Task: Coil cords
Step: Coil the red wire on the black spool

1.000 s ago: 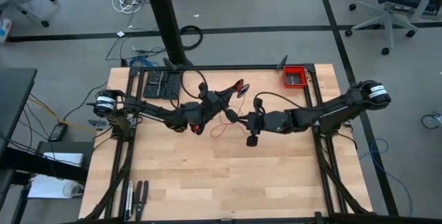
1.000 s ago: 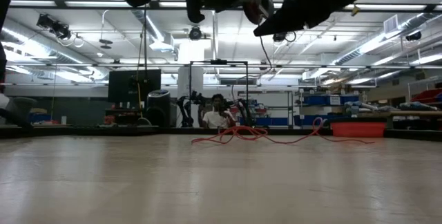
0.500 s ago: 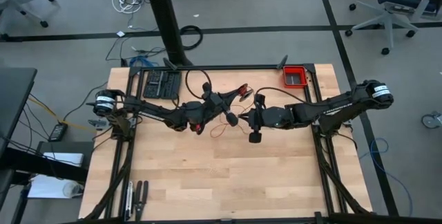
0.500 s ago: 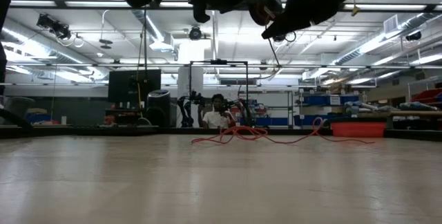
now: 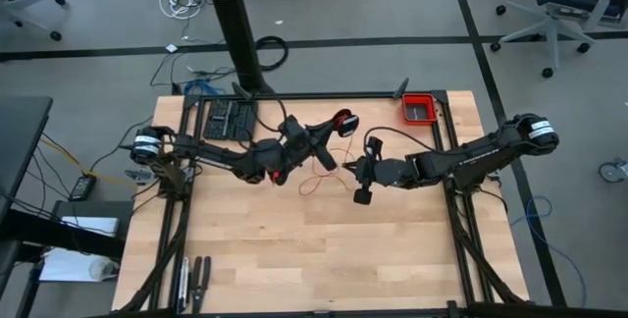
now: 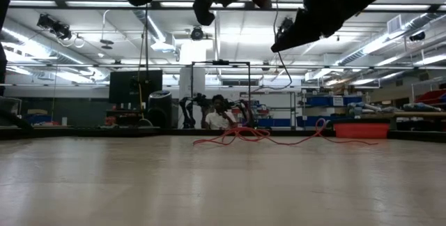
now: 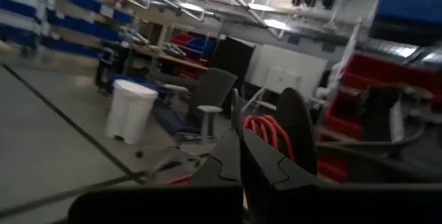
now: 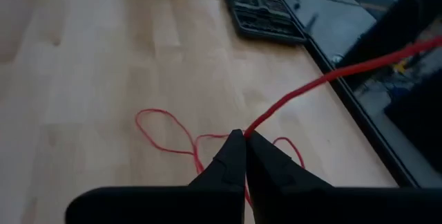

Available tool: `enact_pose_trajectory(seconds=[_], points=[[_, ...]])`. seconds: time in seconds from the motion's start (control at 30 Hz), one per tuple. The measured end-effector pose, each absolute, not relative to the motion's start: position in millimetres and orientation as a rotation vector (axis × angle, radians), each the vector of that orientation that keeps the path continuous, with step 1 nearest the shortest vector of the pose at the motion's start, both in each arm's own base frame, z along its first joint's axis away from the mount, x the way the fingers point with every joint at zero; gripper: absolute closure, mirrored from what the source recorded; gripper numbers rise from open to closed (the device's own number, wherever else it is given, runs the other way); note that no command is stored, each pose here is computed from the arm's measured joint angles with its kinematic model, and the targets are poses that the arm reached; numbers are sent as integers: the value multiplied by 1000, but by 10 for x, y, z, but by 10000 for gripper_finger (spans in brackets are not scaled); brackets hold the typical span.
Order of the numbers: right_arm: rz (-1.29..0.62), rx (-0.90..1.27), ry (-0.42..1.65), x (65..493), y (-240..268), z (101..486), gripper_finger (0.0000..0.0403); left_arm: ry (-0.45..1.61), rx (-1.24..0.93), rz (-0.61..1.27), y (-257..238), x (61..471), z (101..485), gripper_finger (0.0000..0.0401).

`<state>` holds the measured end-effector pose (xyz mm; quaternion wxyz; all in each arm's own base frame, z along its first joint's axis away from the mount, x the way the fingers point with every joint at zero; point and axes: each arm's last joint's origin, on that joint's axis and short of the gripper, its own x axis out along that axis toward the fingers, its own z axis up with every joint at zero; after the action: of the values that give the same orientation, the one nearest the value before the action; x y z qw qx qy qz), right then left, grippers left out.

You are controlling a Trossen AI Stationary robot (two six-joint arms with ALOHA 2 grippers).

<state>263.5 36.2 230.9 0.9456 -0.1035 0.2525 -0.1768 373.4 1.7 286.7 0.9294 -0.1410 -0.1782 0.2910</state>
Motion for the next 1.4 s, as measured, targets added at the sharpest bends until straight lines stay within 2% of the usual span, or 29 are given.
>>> enact_pose_trajectory(seconds=[0.13,0.3,0.5,0.67,0.8,0.93,1.13,1.4], points=[[-370,-203,514,2636,348,2306,400,-379,-302,558,4,3737,2877,400],[-233,-176,483,2656,432,2336,395,-432,-291,556,6,3719,2926,400],[-148,-126,534,2542,586,2329,360,-427,-152,515,-26,3715,2957,400],[-154,-35,594,2326,624,2400,328,-486,-103,438,-88,3572,2797,400],[-177,-5,618,2120,629,2489,320,-566,-75,414,-90,3335,2590,400],[-258,-39,512,1989,590,2662,324,-495,35,330,-113,3188,2365,400],[-139,-111,232,2083,573,2983,326,-427,70,255,-125,3122,2208,400],[-43,-106,172,2264,419,2991,328,-306,103,192,-146,3201,2122,400]])
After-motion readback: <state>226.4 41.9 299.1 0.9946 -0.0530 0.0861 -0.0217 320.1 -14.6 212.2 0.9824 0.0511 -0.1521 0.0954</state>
